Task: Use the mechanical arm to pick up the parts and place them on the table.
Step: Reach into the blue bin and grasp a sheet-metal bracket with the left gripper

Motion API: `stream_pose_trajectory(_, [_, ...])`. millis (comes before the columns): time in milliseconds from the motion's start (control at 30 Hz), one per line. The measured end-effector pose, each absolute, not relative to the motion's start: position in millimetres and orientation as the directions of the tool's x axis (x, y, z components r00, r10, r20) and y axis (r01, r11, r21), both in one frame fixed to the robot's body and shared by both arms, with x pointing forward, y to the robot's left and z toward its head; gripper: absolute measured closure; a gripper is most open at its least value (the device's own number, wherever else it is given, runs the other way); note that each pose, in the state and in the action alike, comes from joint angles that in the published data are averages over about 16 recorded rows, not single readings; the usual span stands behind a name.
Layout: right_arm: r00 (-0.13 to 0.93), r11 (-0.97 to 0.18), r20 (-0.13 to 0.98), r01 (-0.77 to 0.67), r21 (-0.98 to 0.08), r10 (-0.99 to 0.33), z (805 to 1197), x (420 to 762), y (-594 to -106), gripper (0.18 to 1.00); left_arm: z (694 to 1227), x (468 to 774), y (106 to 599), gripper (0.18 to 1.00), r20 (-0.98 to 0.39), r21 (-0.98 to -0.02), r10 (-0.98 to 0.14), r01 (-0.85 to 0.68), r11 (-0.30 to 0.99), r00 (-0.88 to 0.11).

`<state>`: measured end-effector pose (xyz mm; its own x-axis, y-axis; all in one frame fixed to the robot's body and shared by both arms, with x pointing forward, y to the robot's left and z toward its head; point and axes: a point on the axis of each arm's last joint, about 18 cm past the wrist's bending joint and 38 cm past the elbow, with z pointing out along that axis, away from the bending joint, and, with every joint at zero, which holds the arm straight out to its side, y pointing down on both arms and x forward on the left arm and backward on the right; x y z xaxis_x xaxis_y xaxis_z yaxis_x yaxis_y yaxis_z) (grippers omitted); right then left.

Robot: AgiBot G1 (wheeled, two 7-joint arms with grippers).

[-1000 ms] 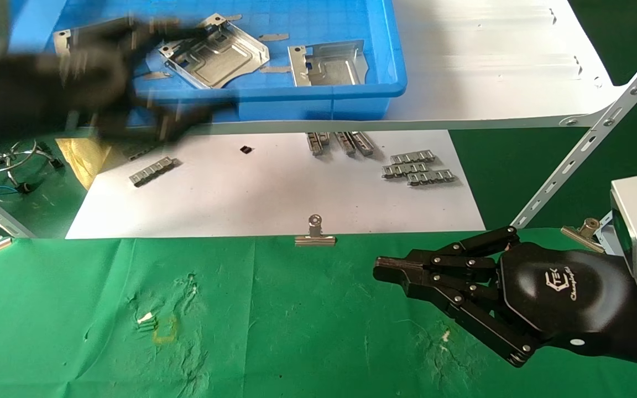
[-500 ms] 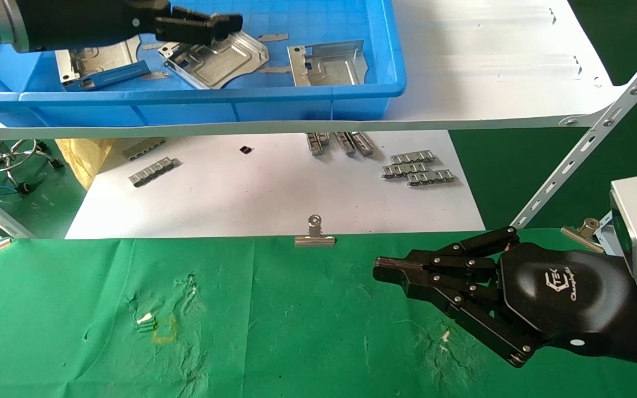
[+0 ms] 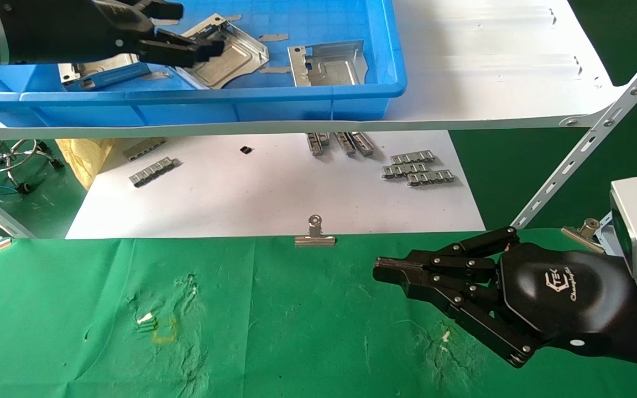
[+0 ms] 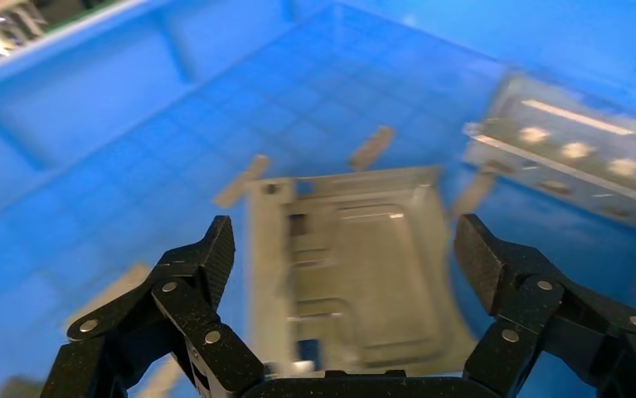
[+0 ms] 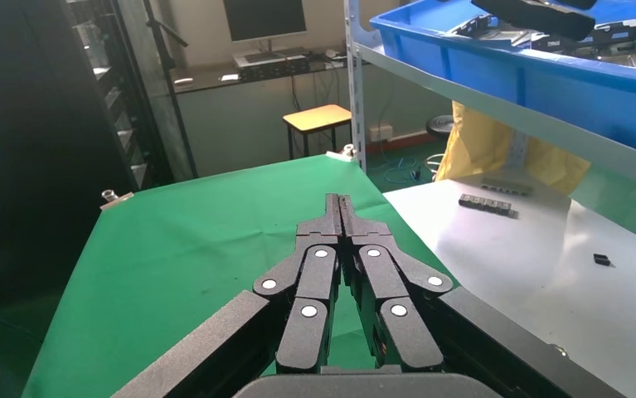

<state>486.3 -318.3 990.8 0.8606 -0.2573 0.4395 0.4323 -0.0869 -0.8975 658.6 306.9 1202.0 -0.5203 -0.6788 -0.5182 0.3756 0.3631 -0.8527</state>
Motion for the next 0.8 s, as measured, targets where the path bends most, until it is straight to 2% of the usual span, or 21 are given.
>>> stream_pose_trajectory(367, [0.861, -0.087, 0.439, 0.432, -0.898, -0.257, 990.8, 486.3, -318.3, 0.987, 1197.8, 669.6, 312.0, 0.306, -0.536, -0.842, -0.699, 0.360, 0.402, -0.473])
stream_pose_trajectory(800, [0.861, -0.087, 0.439, 0.432, -0.898, -0.257, 990.8, 486.3, -318.3, 0.987, 1199.9, 678.1, 315.7, 0.580, -0.509, -0.858, -0.741, 0.325, 0.397, -0.438])
